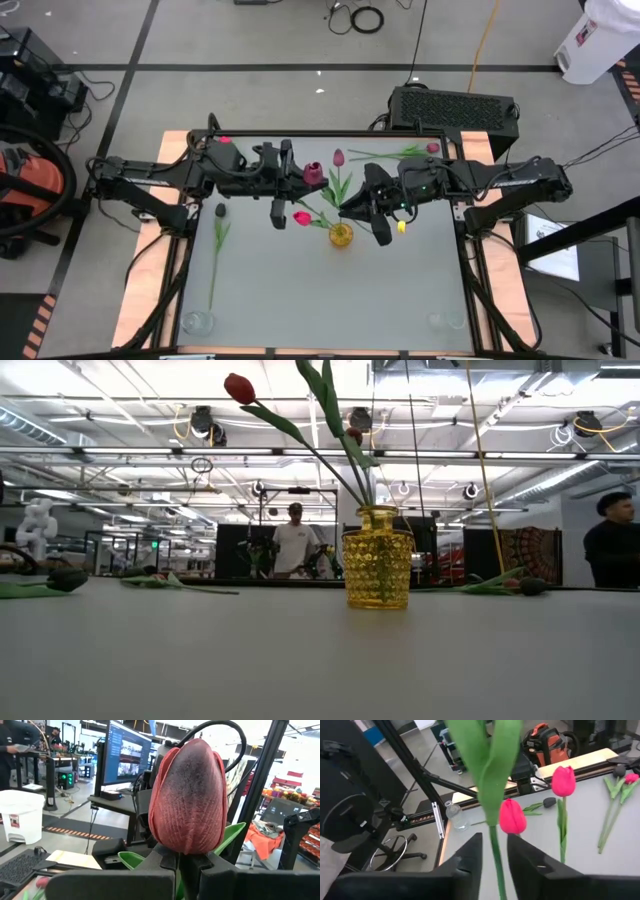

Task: Sort flowers into vase by color
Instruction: Put the bottom red flower into the yellow vase

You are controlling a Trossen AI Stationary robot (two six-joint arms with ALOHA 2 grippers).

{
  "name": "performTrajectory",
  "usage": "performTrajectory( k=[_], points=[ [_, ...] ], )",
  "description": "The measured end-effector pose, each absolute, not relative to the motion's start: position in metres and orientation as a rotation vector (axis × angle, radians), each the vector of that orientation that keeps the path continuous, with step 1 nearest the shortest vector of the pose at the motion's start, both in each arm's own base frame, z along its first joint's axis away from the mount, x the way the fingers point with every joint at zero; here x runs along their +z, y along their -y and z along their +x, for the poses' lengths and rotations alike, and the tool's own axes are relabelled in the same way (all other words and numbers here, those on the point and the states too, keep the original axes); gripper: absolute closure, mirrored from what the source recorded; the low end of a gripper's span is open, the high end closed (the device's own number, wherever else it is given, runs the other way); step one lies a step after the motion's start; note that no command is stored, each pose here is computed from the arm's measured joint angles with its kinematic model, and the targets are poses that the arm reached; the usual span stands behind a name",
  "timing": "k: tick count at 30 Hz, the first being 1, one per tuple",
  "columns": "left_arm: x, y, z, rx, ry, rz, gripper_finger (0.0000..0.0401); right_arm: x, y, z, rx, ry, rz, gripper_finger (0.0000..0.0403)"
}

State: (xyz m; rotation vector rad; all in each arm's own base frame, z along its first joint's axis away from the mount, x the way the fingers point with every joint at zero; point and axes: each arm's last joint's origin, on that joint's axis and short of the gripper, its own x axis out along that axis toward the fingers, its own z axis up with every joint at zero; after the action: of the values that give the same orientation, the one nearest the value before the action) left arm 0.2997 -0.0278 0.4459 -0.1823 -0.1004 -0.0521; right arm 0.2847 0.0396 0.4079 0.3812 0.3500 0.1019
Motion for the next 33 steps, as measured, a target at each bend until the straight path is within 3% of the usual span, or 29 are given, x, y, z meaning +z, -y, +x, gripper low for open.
performTrajectory(
  k=[6, 33],
  points=[
    [0.446, 0.028, 0.300, -0.052, 0.100, -0.181, 0.0397, 0.409, -0.044, 0.286, 0.136, -0.338, 0.378, 0.0396],
    [0.435, 0.028, 0.300, -0.041, -0.014, -0.238, 0.0381, 0.393, -0.052, 0.301, 0.155, -0.397, 0.329, 0.0403]
  ],
)
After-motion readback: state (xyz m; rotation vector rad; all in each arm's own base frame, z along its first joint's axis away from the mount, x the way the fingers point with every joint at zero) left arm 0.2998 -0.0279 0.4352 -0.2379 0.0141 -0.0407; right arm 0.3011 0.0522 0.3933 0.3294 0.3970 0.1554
